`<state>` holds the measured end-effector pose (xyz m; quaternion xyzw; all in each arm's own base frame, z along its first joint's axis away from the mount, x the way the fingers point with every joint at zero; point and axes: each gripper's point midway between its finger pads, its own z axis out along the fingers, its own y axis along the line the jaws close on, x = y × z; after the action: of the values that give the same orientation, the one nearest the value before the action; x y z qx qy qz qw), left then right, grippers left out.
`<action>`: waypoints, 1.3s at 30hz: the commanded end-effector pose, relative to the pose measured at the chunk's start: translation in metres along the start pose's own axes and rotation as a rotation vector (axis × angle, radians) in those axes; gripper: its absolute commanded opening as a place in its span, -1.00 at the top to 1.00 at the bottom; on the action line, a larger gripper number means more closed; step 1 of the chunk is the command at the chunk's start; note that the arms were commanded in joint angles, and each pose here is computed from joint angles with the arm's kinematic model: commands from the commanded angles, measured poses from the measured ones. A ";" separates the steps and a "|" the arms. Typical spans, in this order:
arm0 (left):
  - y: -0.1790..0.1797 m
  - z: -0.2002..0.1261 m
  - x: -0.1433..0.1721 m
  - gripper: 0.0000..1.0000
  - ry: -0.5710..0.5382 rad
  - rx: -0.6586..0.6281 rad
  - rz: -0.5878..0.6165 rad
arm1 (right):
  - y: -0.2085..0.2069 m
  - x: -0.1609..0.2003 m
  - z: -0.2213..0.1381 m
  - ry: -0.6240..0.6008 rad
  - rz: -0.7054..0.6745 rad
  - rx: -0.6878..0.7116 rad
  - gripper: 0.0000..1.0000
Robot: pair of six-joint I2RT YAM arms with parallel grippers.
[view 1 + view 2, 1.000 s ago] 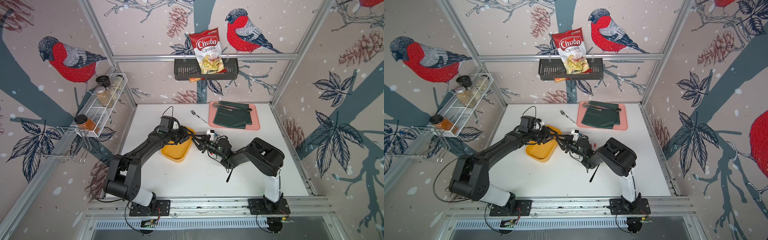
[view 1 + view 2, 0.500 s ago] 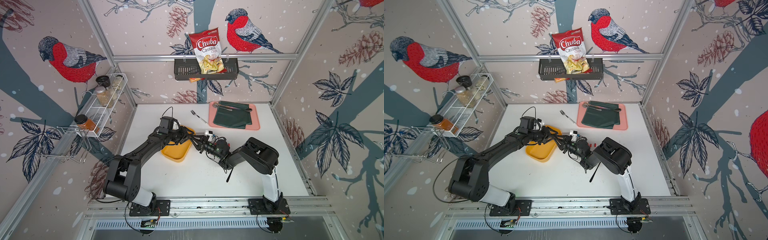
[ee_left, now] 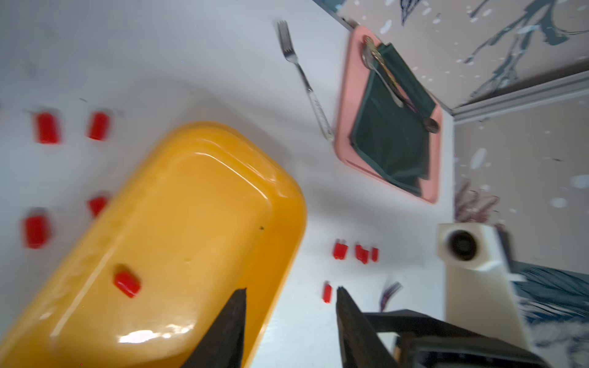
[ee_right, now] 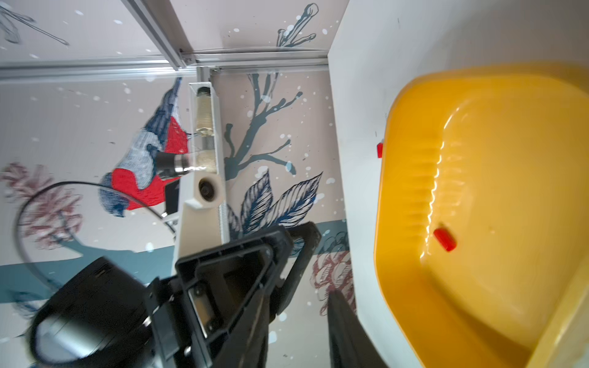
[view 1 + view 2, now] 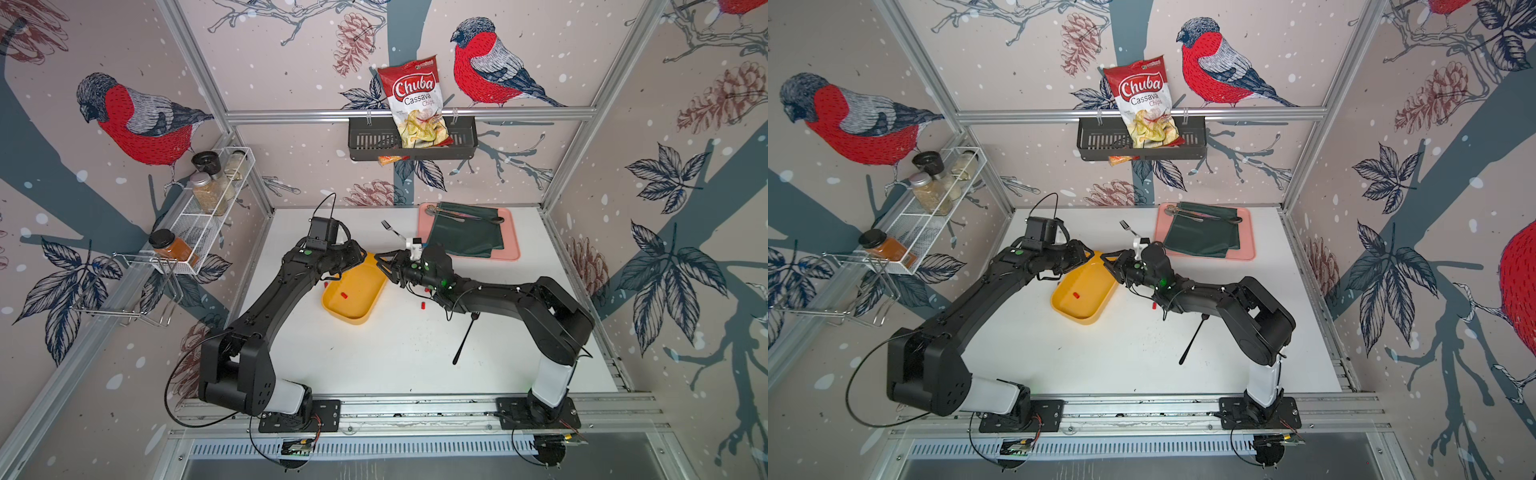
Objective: Take the screw protection sleeves out of the storage box
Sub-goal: Adjust the screw protection sleeve, then adjust the storage box at the center of the board.
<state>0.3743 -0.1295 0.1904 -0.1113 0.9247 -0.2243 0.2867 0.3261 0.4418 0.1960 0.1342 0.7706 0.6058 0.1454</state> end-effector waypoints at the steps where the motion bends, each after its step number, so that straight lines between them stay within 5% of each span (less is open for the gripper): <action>1: 0.063 -0.020 0.001 0.05 -0.014 -0.354 0.163 | -0.102 0.016 -0.022 0.097 -0.077 0.525 0.31; 7: 0.118 -0.033 0.003 0.15 -0.047 -0.595 0.166 | -0.132 0.016 -0.044 0.070 -0.071 0.701 0.41; 12: 0.148 -0.026 0.024 0.35 0.008 -0.662 0.132 | -0.144 0.017 -0.044 0.084 -0.073 0.737 0.41; 17: 0.143 -0.001 0.044 0.59 0.087 -0.569 0.105 | -0.156 0.018 -0.044 0.097 -0.074 0.769 0.40; 25: 0.111 0.028 0.087 0.61 0.200 -0.376 0.099 | -0.164 0.014 -0.046 0.102 -0.079 0.787 0.39; 35: 0.067 0.013 0.097 0.54 0.212 -0.193 0.036 | -0.160 0.009 -0.047 0.109 -0.102 0.792 0.37; 39: 0.065 0.006 0.091 0.32 0.192 -0.203 0.041 | -0.155 0.005 -0.048 0.107 -0.118 0.814 0.31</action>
<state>0.2983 -0.1021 0.1041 -0.0954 0.9698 -0.1227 0.1880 0.2977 0.3701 0.0547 0.1153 0.9545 0.2659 0.0703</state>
